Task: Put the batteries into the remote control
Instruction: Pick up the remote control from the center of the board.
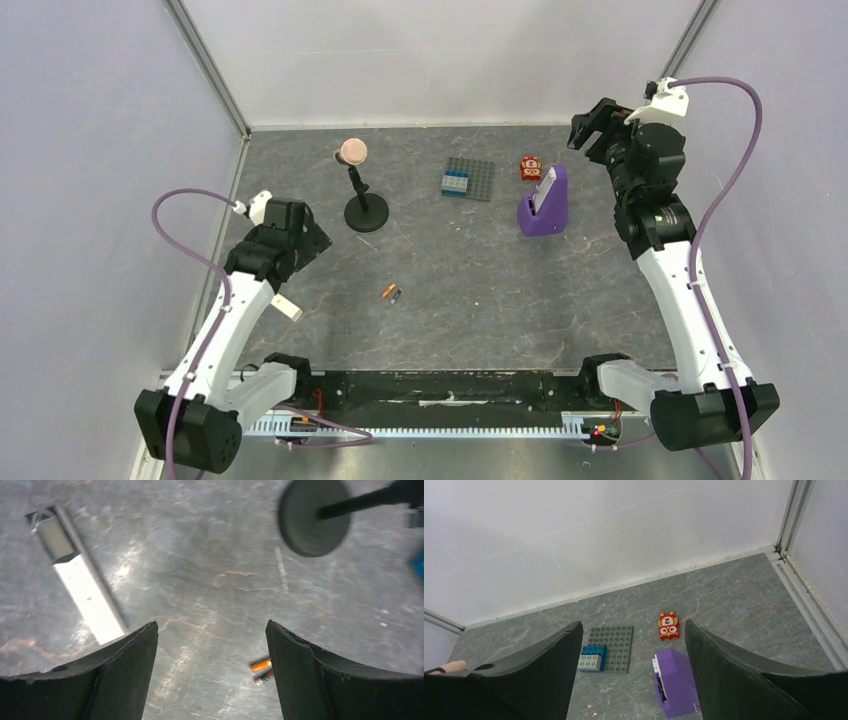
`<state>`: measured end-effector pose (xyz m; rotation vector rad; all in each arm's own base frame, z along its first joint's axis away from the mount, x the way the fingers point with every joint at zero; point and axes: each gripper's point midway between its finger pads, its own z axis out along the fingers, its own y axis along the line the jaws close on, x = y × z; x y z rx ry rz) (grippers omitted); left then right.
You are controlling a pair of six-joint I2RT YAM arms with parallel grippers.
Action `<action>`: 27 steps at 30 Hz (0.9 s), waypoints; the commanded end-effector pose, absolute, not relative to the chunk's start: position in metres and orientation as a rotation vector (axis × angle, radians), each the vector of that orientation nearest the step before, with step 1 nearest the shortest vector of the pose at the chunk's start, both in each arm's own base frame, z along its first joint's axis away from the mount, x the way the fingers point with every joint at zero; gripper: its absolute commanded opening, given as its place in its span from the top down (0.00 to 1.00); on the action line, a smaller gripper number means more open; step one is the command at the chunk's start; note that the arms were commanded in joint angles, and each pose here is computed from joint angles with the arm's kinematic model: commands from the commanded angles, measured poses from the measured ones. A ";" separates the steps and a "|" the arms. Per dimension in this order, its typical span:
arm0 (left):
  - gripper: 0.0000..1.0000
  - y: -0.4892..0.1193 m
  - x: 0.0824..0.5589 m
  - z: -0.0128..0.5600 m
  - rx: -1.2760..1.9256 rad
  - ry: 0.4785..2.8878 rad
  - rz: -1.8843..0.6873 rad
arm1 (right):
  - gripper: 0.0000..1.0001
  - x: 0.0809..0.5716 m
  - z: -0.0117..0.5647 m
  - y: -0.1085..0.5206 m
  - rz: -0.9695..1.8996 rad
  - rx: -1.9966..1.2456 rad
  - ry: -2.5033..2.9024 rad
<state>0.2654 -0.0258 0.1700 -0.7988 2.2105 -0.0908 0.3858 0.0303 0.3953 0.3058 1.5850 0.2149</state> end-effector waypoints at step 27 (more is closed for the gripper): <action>0.24 0.124 0.235 0.042 -1.575 2.376 0.491 | 0.18 0.409 0.358 0.045 0.284 0.307 1.666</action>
